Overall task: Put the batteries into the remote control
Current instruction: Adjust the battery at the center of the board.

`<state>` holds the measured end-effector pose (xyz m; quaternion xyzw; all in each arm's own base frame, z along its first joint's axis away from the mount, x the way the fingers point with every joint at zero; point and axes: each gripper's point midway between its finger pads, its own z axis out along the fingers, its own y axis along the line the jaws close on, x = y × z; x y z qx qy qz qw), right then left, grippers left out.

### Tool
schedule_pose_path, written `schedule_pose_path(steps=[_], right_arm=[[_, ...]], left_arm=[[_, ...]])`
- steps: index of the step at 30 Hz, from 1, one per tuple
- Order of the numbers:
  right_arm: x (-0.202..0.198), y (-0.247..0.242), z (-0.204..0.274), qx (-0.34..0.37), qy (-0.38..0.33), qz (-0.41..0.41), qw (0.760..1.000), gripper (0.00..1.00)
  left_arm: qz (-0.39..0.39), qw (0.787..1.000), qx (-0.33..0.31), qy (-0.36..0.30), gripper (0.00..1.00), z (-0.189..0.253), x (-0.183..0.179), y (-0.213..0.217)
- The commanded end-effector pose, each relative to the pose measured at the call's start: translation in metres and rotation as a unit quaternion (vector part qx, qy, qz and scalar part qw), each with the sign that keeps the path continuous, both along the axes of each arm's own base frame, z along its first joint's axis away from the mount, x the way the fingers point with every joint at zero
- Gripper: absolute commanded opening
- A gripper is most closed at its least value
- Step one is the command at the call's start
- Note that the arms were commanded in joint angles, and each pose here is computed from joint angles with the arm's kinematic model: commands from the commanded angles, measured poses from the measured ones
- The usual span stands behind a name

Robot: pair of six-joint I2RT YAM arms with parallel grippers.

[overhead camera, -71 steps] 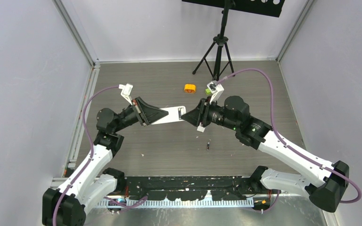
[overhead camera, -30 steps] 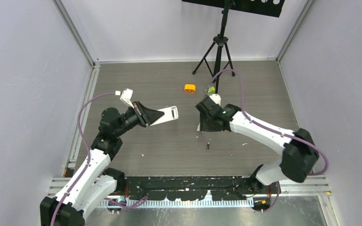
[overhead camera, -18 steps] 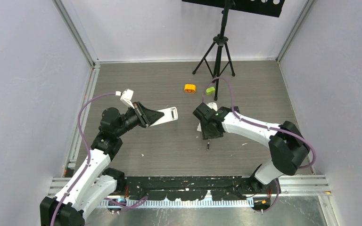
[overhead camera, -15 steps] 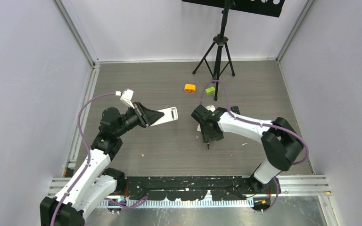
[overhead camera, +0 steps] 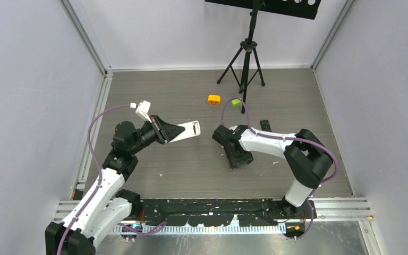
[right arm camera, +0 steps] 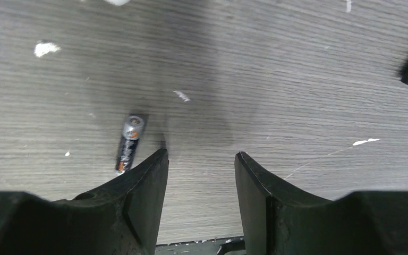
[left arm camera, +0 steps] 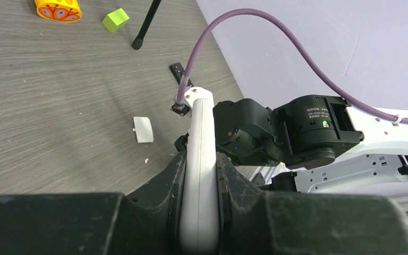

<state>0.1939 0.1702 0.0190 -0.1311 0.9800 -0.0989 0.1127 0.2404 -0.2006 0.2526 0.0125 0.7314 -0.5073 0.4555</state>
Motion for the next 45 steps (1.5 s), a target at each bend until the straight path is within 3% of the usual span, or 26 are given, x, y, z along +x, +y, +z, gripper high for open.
schedule_pose_path(steps=[1, 6, 13, 23, 33, 40, 45], right_arm=[[-0.011, 0.017, -0.004, 0.023, 0.028, 0.030, 0.999, 0.55], [-0.017, 0.035, -0.002, 0.069, 0.043, 0.043, 0.996, 0.55], [0.000, 0.041, -0.007, 0.070, 0.008, 0.030, 0.997, 0.56], [0.018, 0.067, -0.008, 0.108, -0.017, 0.052, 0.993, 0.65], [0.029, 0.092, 0.004, 0.159, -0.030, 0.065, 0.985, 0.64], [0.039, 0.127, 0.042, 0.246, -0.059, 0.090, 0.963, 0.62], [0.057, 0.132, 0.035, 0.218, -0.070, 0.048, 0.972, 0.64]], left_arm=[[-0.003, 0.999, -0.004, -0.040, 0.00, 0.022, -0.001, 0.000], [-0.001, 0.999, -0.004, -0.042, 0.00, 0.023, -0.001, 0.001], [0.000, 0.999, -0.001, -0.044, 0.00, 0.026, -0.002, 0.001], [0.009, 0.999, 0.003, -0.047, 0.00, 0.029, -0.003, 0.005], [0.163, 0.985, 0.060, -0.019, 0.00, 0.014, 0.013, 0.053], [0.242, 0.967, 0.083, 0.002, 0.00, 0.006, 0.014, 0.083], [0.292, 0.952, 0.091, 0.017, 0.00, 0.001, 0.015, 0.102]])
